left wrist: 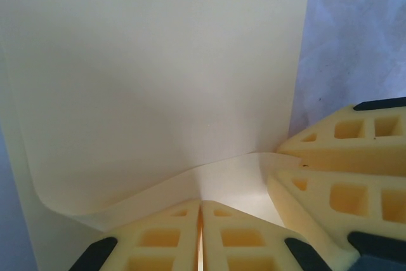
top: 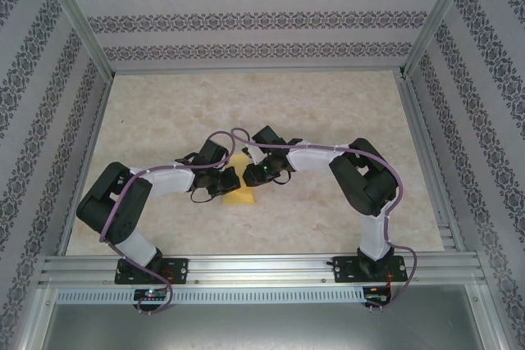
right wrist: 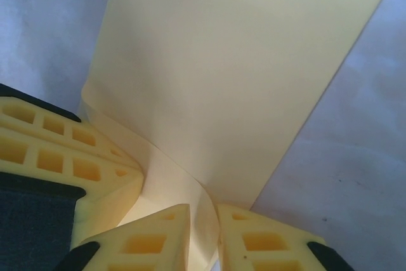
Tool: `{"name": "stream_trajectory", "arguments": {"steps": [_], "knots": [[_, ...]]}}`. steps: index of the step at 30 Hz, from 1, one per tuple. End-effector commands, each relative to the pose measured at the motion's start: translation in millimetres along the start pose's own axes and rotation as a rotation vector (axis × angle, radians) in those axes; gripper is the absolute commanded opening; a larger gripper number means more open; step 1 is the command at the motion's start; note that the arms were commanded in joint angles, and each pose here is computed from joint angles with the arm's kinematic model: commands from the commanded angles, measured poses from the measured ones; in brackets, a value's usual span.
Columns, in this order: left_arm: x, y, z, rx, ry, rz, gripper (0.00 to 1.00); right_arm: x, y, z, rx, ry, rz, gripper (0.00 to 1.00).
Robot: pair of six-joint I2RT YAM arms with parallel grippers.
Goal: Fold a paper plane with a square sheet of paper (pick it up from the middle)
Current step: Fold the triangle a second time at the center of the table.
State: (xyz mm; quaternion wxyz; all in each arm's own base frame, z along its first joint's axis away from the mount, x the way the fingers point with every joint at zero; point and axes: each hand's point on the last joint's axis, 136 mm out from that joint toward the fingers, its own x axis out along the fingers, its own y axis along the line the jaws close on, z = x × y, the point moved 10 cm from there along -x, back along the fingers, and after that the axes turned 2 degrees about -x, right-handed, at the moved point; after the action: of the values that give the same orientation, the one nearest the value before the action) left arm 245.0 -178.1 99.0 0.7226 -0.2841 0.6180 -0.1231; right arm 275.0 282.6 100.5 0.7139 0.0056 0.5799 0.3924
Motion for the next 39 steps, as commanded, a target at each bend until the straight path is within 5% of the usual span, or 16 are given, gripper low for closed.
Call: {"name": "stream_trajectory", "arguments": {"steps": [1, 9, 19, 39], "knots": [[6.0, 2.4, -4.8, 0.025, 0.019, 0.054, 0.11, -19.5, 5.0, 7.8, 0.023, -0.043, 0.01, 0.25], [6.1, 4.3, -7.0, 0.023, 0.015, 0.078, 0.1, -38.3, 10.9, -5.9, 0.092, -0.064, 0.044, 0.3], [4.8, 5.0, -8.4, 0.02, 0.003, 0.091, 0.1, -19.9, 28.2, -24.0, 0.104, 0.016, 0.135, 0.15], [6.0, 9.1, -11.2, -0.003, -0.005, 0.101, 0.1, 2.9, 26.0, -44.5, 0.111, 0.113, 0.126, 0.15]]}}
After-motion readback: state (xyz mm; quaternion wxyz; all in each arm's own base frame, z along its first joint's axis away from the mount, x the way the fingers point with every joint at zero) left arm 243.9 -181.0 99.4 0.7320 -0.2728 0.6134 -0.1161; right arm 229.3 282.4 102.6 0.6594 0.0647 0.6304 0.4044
